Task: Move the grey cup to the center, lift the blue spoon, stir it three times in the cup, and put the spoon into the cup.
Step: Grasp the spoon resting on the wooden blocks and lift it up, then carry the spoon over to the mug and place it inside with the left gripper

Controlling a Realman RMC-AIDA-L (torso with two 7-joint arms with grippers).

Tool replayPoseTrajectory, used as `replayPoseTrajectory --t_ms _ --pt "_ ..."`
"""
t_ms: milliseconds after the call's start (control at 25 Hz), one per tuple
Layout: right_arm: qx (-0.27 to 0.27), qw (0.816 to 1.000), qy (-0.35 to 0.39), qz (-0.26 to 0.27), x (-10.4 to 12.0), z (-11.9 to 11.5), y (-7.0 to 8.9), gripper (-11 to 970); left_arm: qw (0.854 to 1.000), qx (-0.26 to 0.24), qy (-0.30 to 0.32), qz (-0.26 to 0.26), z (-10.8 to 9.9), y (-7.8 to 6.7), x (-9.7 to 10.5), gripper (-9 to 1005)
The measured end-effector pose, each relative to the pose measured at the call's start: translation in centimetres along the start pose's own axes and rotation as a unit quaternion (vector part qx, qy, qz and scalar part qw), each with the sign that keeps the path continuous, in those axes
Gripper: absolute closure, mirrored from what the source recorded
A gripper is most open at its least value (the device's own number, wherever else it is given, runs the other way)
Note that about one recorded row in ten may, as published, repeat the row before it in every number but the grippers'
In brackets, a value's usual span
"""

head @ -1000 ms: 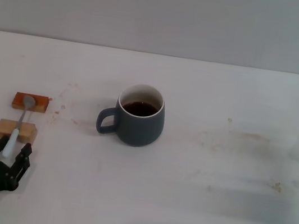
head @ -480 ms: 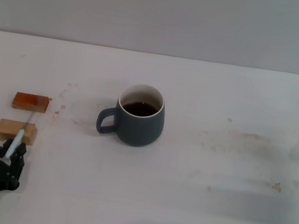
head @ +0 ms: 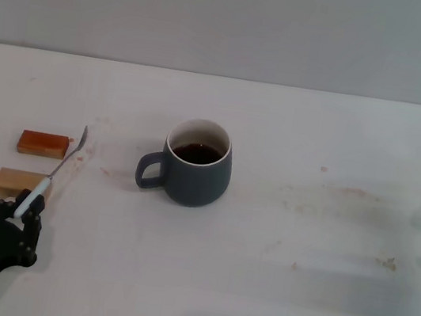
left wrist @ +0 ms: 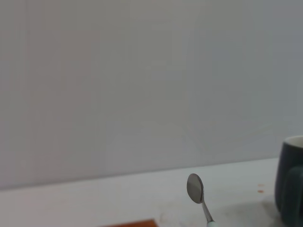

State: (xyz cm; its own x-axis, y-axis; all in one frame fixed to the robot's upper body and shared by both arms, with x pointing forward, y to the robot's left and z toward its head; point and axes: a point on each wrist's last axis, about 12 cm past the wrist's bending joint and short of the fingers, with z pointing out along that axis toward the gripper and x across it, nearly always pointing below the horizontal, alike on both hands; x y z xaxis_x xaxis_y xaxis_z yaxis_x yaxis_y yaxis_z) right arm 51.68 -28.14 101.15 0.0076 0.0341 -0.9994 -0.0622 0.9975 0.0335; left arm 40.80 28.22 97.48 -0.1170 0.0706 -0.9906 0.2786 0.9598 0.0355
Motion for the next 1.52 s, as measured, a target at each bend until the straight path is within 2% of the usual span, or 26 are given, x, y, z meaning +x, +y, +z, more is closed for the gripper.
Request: replayPoseTrajectory --t_ms 240,440,640,680,840,960,1000,1120,1280,1440,1520 --pt "0.002 1.000 -0.007 0.000 0.0 -0.3 -0.2 960 1.000 0.009 -0.018 0.014 0.3 -0.6 -0.7 857" --pt "0.005 1.000 -0.017 0.000 -0.2 -0.7 -0.3 960 0.999 0.022 -0.031 0.009 1.7 -0.5 -1.8 857" --pt "0.006 1.000 -0.027 -0.001 -0.3 -0.9 -0.4 960 0.999 0.045 -0.021 0.013 4.4 0.8 -3.9 857" --pt "0.007 1.000 -0.030 -0.001 -0.4 -0.9 -0.4 960 0.999 0.045 -0.021 0.013 4.4 0.8 -3.9 857" --pt "0.009 0.998 -0.054 -0.024 -0.9 -1.3 -0.3 960 0.998 0.062 -0.017 0.024 5.8 1.9 -6.4 857" --pt "0.015 0.996 -0.072 -0.052 -1.3 -1.5 0.4 960 0.997 0.067 -0.030 0.015 6.5 3.5 -9.3 857" --pt "0.019 0.995 -0.076 -0.053 -1.4 -1.6 0.7 960 0.997 0.067 -0.030 0.015 6.5 3.5 -9.3 857" --pt "0.036 0.995 -0.087 -0.043 -1.7 -1.7 0.5 960 0.997 0.061 -0.029 0.022 7.4 4.2 -11.2 857" --pt "0.062 0.992 -0.103 -0.039 -2.2 -1.7 -0.3 960 0.998 0.051 -0.017 0.045 8.6 4.2 -12.8 857" --pt "0.094 0.988 -0.113 -0.045 -2.6 -1.6 -1.5 961 0.998 0.049 -0.013 0.045 9.2 3.8 -13.7 857" --pt "0.109 0.986 -0.117 -0.049 -2.7 -1.7 -2.1 961 0.997 0.041 0.025 0.062 10.3 2.9 -15.0 857"
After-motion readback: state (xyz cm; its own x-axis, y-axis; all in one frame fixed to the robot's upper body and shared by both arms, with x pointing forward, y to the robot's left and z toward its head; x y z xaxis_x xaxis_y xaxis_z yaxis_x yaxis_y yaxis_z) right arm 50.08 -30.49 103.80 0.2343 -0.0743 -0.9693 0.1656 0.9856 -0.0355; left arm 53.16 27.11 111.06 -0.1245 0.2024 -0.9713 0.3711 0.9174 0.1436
